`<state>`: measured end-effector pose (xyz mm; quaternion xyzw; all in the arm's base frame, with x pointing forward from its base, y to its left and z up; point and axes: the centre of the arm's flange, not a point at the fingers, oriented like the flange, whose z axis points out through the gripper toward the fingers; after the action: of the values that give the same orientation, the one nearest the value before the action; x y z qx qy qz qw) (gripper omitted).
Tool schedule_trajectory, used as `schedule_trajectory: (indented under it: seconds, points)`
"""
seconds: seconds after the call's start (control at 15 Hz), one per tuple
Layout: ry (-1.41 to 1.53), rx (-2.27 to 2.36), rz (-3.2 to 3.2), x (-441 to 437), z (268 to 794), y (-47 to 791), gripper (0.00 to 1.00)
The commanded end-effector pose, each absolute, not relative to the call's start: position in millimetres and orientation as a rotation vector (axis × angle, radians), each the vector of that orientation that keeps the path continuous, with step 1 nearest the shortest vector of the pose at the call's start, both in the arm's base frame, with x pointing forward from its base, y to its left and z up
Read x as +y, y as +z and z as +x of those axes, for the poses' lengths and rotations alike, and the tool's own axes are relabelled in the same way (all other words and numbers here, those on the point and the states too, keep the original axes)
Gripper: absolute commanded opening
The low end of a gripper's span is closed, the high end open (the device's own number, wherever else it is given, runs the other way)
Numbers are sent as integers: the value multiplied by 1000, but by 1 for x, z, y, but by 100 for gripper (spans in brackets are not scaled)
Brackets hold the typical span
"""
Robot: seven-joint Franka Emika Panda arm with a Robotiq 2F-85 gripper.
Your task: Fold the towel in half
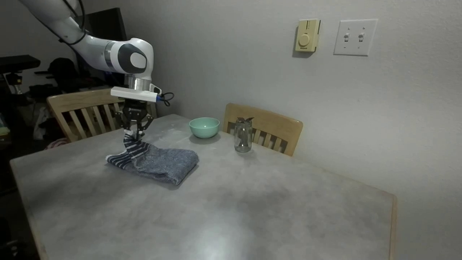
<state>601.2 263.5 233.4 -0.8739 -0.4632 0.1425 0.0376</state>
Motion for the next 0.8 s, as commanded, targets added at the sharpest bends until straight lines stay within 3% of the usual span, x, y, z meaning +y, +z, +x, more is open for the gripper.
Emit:
schedule_trajectory:
  seconds: [0.0,0.33,0.73]
  points:
    - [455,-1462,-2672,272,608,239,64]
    - [394,-1434,-2684,262,614,256,98]
    - [329,-1410,-2737,193,625,265,100]
